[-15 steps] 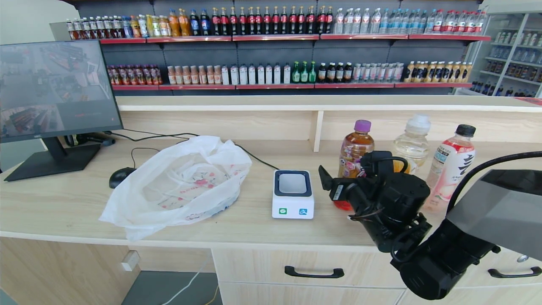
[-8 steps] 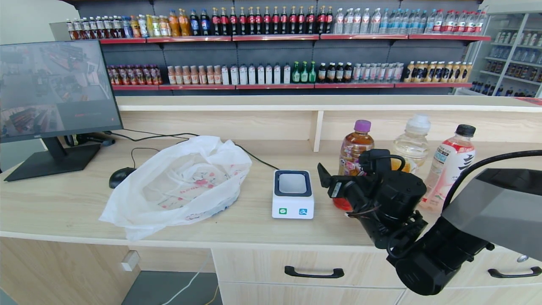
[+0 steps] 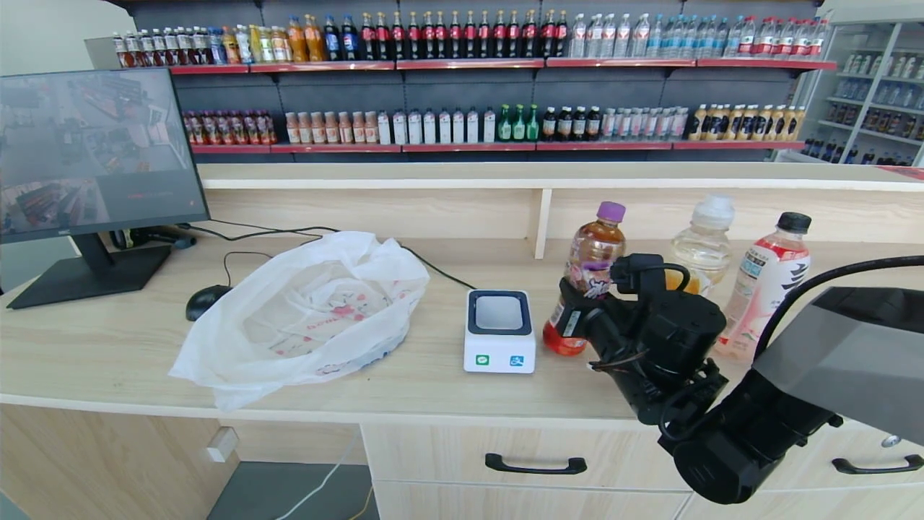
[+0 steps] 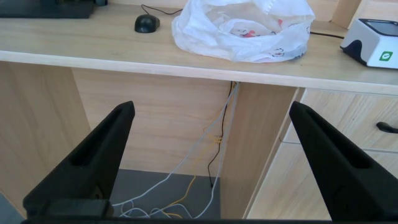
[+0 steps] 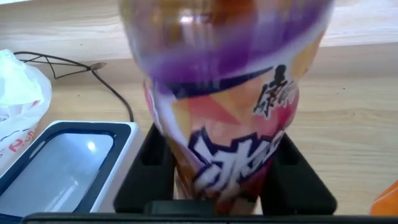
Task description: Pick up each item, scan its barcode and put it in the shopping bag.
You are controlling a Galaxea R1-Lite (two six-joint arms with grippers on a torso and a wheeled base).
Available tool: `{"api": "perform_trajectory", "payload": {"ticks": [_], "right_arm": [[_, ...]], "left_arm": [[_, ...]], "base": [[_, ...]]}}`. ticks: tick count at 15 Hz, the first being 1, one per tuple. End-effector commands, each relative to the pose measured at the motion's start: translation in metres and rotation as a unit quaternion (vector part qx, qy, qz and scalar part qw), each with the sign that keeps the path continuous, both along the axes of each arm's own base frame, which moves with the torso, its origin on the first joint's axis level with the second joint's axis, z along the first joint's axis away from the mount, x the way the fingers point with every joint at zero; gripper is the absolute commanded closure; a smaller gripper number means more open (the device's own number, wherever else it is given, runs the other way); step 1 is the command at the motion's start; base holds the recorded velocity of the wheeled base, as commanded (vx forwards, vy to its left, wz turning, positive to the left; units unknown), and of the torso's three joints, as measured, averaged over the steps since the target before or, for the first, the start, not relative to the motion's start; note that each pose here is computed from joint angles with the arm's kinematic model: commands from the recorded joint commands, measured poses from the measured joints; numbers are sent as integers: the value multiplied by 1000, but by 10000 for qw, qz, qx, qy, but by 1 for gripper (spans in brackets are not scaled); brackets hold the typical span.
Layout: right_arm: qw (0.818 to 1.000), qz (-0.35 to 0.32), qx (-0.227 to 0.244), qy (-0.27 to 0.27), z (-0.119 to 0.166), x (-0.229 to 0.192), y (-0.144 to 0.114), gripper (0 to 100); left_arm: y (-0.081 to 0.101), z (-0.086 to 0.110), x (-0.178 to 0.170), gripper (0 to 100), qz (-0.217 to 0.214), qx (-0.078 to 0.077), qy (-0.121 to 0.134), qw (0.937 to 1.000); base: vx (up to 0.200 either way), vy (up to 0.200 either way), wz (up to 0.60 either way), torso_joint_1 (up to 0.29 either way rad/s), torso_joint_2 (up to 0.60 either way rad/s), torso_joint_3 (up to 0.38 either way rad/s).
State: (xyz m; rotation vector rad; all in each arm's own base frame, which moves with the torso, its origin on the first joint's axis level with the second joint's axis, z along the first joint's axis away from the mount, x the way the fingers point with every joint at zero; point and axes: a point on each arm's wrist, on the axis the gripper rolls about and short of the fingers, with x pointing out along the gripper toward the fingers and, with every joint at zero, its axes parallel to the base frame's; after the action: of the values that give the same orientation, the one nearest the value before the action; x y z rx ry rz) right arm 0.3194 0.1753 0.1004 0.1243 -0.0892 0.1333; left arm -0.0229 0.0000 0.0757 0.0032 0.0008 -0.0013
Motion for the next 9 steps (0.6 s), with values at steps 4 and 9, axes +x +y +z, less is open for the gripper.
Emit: {"api": "perform_trajectory", "payload": {"ticks": [4,9], "right_arm": [[9997,-13,125,-222,13,2,1,100],[9992,-12,209,-354,24,0,-1,100]], "left_arm": [[0,0,0,0,-1,-1,-4,10000],[0,0,0,0,-1,-1,-4,10000]], "base": [[0,0,0,0,0,0],[0,0,0,0,0,0]]}}
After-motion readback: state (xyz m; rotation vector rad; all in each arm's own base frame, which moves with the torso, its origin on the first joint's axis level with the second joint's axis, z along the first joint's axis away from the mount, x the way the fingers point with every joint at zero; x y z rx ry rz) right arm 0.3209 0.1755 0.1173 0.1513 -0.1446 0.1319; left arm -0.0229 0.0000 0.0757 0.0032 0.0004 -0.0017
